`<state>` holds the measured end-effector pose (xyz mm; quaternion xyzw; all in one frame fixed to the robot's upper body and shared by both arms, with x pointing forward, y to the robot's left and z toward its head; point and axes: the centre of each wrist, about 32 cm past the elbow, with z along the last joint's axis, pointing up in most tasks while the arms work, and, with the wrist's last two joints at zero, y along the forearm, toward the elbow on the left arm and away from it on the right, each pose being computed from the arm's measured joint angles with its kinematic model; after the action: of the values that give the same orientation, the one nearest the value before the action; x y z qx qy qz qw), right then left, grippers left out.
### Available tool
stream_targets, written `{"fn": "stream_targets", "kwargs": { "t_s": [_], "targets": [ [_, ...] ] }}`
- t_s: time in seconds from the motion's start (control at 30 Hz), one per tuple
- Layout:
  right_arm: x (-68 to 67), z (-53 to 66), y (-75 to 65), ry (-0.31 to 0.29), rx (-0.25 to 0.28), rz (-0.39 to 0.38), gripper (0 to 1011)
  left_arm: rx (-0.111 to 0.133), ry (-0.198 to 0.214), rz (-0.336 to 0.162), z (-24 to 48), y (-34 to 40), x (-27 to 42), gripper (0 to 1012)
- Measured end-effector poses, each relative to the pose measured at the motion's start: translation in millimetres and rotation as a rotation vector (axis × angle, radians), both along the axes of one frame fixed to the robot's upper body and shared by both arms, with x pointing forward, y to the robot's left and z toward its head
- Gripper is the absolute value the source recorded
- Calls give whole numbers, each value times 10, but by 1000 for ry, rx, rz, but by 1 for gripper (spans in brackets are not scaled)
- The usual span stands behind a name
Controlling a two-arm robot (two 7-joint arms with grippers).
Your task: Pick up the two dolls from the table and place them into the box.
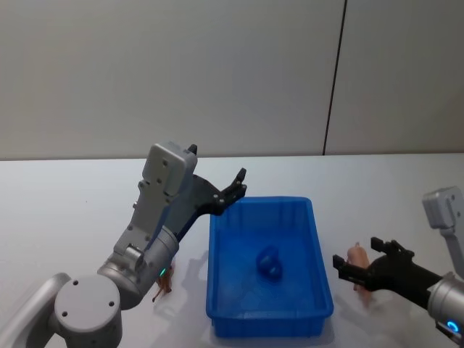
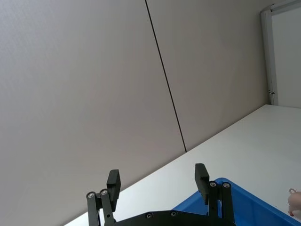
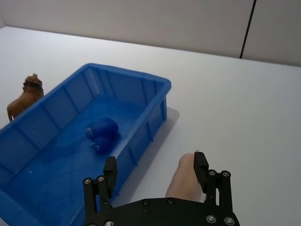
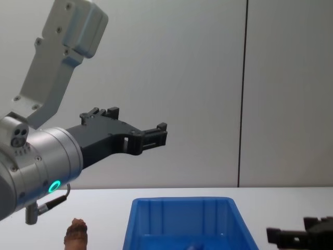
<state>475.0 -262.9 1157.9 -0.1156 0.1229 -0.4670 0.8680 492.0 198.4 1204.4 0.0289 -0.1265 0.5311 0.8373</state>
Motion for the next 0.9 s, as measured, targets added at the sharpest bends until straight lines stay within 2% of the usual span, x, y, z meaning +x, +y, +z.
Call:
{"fn": "stream_targets", "kwargs": {
  "t_s": [0.4,0.73,0.77,0.83,0.9],
  "targets": [
    [-43,-117,-28,64,-36,-35,1001,0,0,0,0,0,0,1001],
    [-8,-219,-31,116,-52,-60,998,0,0,0,0,0,0,1001],
    [-4,-225,-29,119,-53,-61,949,0,0,0,0,-1,0,1001],
    [10,-245,-24,128,-53,-63,937,0,0,0,0,0,0,1001],
    [22,-258,-18,133,-53,-66,880,0,0,0,0,0,0,1001]
  ]
}}
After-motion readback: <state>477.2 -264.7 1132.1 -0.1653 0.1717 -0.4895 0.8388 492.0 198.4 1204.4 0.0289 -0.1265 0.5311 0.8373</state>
